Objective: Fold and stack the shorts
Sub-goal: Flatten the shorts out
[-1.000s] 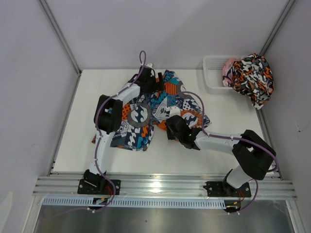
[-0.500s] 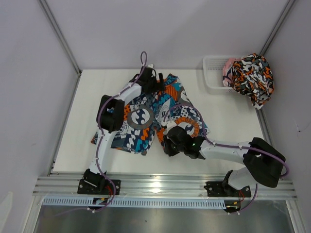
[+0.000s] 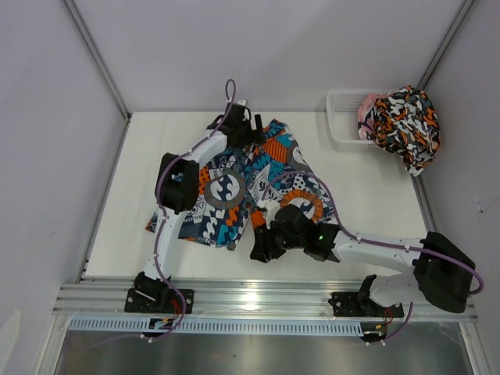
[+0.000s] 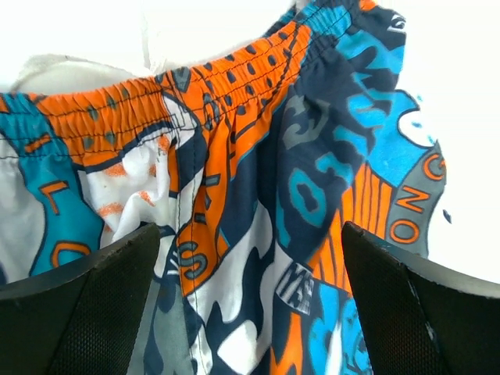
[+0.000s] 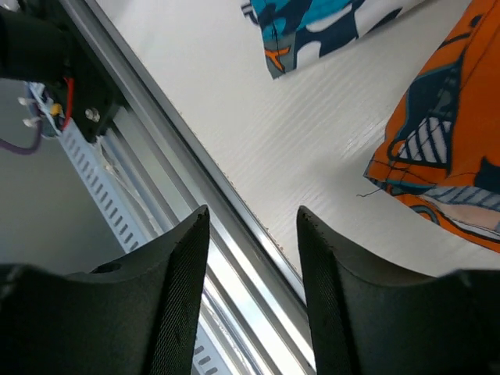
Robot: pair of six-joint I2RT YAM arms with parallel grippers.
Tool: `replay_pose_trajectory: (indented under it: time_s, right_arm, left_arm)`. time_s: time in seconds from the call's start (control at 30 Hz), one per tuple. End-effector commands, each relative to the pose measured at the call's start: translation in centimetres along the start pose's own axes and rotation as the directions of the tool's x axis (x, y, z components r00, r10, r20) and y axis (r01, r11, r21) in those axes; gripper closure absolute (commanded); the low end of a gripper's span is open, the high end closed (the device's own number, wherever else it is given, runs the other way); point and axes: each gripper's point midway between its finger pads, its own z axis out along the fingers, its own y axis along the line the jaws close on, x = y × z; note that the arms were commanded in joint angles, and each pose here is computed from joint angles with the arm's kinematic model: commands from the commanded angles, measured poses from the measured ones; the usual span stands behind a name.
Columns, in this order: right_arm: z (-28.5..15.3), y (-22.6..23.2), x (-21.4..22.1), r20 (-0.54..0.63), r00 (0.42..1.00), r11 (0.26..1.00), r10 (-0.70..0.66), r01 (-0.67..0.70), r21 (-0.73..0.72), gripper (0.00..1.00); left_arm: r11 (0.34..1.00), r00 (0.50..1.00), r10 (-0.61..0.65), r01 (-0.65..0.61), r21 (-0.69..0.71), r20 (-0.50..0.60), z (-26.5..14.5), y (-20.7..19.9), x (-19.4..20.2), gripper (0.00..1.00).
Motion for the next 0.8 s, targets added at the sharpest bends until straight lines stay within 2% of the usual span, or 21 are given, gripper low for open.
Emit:
replay_pose_trajectory:
  time_s: [0.0,0.13,0.27,0.37,0.47,0.6,0.67,0.77]
  right_arm:
    - [-1.8,0.0,-2.2,0.065,0.997,0.999,0.049,-0.047,-0.018,0.5]
    - [-3.2,-1.2,-4.1,0.137,0.987,0.996,0.08,-0.083,0.019,0.5]
    - [-3.4,-4.8,-5.4,0.2,0.968,0.973,0.154,-0.184,0.142,0.52]
    - [-4.5,-9.5,-6.5,0.285,0.925,0.913,0.25,-0.323,0.25,0.55]
    - [-6.5,-13.9,-7.5,0.368,0.866,0.846,0.338,-0.451,0.284,0.57]
    - [-7.3,-14.9,-8.8,0.374,0.858,0.846,0.353,-0.463,0.263,0.58]
    - [-7.0,-14.5,-8.8,0.355,0.867,0.849,0.35,-0.454,0.271,0.55]
    - [-7.1,-16.2,-8.4,0.355,0.86,0.81,0.367,-0.483,0.333,0.55]
  left_arm:
    - [0.998,0.995,0.032,-0.037,0.058,0.091,-3.5,-2.6,-5.2,0.01]
    - [0.994,0.991,0.051,-0.063,0.091,0.121,-6.9,-4.5,-7.7,0.01]
    - [0.996,0.984,0.041,-0.055,0.075,0.171,-10.4,-3.9,-9.8,0.01]
    - [1.0,0.983,0.008,-0.011,0.016,0.185,-11.5,-0.3,-10.3,0.01]
    - [0.994,0.978,-0.021,0.042,-0.097,0.21,-12.6,5.3,-10.7,0.01]
    - [0.963,0.972,-0.039,0.099,-0.252,0.231,-13.0,11.5,-9.9,0.01]
    - [0.954,0.968,-0.073,0.138,-0.266,0.239,-13.0,13.7,-10.0,0.01]
    - [0.945,0.967,-0.108,0.172,-0.277,0.23,-12.2,15.9,-9.8,0.01]
